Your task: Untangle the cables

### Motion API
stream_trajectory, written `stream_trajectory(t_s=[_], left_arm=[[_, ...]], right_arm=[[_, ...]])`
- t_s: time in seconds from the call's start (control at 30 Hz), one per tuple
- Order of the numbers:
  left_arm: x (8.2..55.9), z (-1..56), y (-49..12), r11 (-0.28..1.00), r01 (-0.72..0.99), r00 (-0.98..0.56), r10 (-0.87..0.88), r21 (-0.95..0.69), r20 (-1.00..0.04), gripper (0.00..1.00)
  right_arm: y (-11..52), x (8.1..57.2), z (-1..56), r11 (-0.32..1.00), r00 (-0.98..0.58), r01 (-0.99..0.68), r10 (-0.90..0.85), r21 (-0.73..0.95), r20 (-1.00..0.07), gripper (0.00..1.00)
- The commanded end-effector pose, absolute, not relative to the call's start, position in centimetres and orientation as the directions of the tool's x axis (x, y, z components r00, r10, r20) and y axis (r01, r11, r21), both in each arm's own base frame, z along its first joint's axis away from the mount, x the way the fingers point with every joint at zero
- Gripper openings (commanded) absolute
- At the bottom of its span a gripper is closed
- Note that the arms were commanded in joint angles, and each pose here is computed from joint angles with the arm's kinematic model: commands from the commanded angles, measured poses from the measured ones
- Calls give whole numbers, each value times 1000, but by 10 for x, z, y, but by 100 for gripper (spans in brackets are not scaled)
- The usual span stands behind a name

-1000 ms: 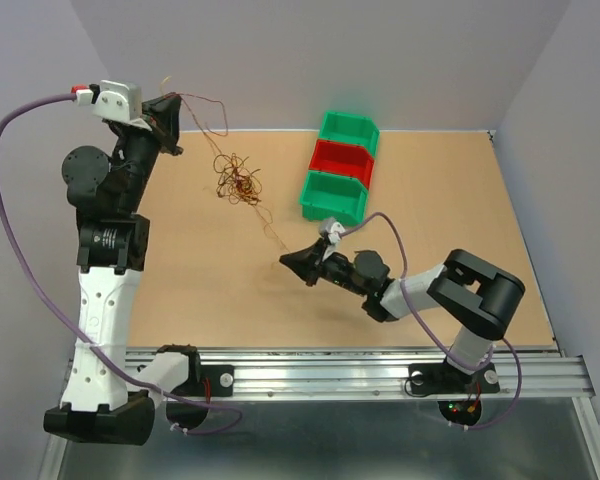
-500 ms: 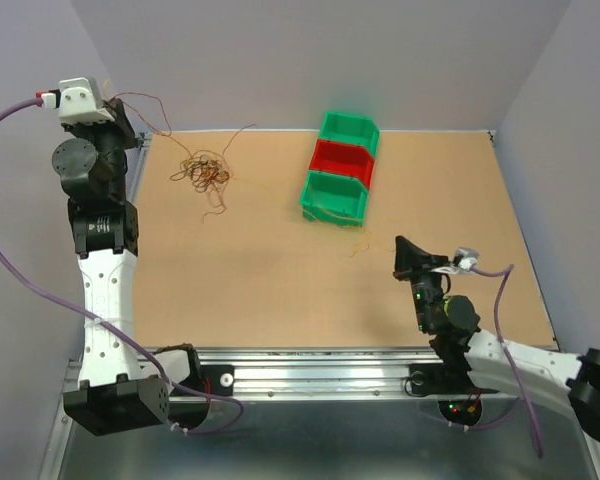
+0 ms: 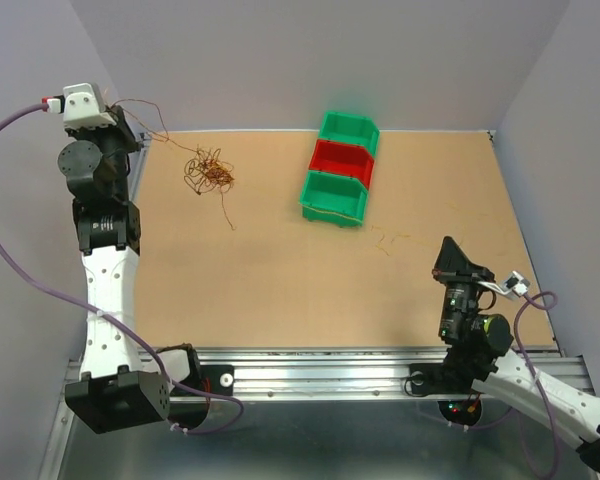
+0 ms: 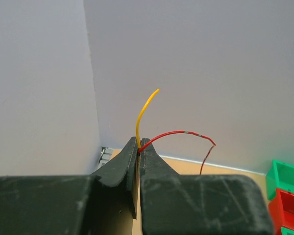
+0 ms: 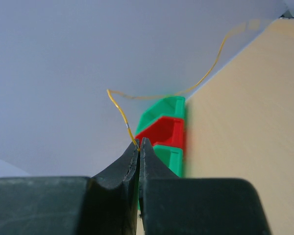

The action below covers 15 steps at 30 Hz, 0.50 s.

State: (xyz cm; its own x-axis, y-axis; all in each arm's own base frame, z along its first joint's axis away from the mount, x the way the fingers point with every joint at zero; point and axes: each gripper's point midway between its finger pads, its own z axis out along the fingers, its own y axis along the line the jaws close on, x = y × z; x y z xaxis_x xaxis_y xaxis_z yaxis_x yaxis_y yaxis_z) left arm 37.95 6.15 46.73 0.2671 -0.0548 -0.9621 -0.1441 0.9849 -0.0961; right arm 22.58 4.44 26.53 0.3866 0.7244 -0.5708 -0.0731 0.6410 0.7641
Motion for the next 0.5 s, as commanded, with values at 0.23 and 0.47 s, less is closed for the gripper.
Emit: stream_trajectory(t_s=[0.23,0.47], left_arm=[[364,466,50,995,-92,310,74,47,-948,0],[359,419,1,981,184,241,6,52,-971,0]], right_arm=[[40,233,184,744,318,109,602,659,-732,1],[66,238,193,810,257,7,565,586,-784,2]])
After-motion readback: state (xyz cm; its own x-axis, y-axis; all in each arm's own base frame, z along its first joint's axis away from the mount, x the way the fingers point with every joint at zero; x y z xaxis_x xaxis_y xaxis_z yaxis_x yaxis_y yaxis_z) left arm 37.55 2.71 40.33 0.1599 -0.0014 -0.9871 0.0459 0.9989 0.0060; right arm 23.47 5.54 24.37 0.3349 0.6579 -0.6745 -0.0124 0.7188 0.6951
